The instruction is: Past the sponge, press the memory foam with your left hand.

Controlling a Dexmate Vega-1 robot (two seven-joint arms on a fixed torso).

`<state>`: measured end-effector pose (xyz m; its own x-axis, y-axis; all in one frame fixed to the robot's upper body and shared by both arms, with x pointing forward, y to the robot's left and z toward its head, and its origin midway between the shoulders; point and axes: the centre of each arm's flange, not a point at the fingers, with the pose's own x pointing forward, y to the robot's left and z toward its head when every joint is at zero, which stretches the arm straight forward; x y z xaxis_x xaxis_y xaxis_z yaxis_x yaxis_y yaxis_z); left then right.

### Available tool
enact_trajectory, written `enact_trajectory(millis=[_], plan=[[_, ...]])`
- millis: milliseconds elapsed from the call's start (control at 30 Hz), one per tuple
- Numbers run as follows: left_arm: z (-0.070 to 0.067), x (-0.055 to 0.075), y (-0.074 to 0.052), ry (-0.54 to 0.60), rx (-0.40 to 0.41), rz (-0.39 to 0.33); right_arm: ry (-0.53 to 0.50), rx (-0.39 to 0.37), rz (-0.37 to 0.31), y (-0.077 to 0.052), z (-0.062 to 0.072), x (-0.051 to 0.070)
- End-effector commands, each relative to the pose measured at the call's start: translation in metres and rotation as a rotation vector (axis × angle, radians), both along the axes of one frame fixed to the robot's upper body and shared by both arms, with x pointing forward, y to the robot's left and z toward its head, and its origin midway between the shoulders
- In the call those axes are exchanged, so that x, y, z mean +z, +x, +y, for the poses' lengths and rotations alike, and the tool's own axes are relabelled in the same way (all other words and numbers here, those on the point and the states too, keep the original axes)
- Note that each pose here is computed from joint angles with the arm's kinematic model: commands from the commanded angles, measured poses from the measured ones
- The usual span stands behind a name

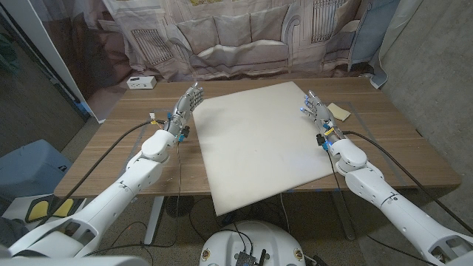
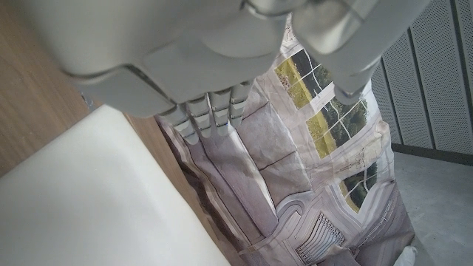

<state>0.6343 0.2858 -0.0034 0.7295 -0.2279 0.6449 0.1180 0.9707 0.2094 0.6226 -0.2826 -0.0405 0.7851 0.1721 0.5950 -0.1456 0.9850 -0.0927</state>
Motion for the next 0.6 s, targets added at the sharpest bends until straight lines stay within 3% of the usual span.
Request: enact_trajectory(millis=[33, 600], plan=[[-0.008, 0.004, -0.006, 0.018, -0.01, -0.073, 0.036, 0.011, -0.071, -0.006, -0.002, 0.004], [-0.025, 0.011, -0.01, 0.108, -0.034, -0.146, 0.004, 0.013, -0.073, -0.012, -0.004, 0.009]])
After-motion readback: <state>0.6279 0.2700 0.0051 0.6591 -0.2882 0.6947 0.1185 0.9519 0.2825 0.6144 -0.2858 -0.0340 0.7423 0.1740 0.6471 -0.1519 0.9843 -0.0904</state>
